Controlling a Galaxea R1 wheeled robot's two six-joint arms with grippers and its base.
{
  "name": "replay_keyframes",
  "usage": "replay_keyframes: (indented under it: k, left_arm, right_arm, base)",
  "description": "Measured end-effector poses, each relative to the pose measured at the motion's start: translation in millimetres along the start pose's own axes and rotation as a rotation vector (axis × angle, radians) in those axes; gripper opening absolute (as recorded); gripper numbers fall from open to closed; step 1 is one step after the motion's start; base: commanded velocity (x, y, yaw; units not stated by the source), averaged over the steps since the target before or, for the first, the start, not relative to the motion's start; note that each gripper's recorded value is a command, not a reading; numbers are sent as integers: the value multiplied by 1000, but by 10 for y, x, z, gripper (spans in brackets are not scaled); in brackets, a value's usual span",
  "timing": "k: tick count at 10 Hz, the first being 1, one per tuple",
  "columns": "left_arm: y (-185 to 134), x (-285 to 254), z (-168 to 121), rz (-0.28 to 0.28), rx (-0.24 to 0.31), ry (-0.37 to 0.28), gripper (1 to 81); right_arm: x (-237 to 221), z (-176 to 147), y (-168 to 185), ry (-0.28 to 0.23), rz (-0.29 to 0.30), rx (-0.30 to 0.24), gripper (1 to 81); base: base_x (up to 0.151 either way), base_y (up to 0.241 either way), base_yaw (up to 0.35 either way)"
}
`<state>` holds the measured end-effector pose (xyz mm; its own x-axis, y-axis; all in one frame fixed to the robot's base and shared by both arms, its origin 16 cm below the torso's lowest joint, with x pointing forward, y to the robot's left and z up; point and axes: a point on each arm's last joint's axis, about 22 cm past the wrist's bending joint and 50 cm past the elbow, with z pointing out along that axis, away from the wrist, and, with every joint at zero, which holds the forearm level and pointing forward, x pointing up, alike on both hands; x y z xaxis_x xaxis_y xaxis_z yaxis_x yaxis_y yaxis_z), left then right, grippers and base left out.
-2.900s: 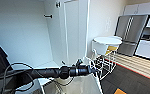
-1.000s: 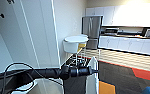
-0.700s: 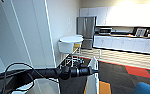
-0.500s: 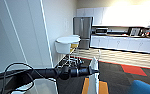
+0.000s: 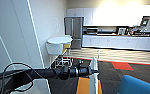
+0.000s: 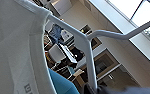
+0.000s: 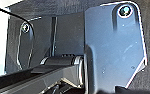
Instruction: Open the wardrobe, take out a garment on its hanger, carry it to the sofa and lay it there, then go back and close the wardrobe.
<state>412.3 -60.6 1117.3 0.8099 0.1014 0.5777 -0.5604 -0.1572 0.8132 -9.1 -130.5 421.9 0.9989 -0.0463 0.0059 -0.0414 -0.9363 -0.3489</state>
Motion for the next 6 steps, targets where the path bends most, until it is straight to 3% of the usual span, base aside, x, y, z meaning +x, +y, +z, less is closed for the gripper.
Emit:
replay_keyframes:
  k: [6]
  left_arm:
    - [13, -9, -16, 0, -1, -1, 10]
  right_arm:
    - [22, 0, -3, 10, 0, 1, 811]
  base:
    - [0, 0, -233]
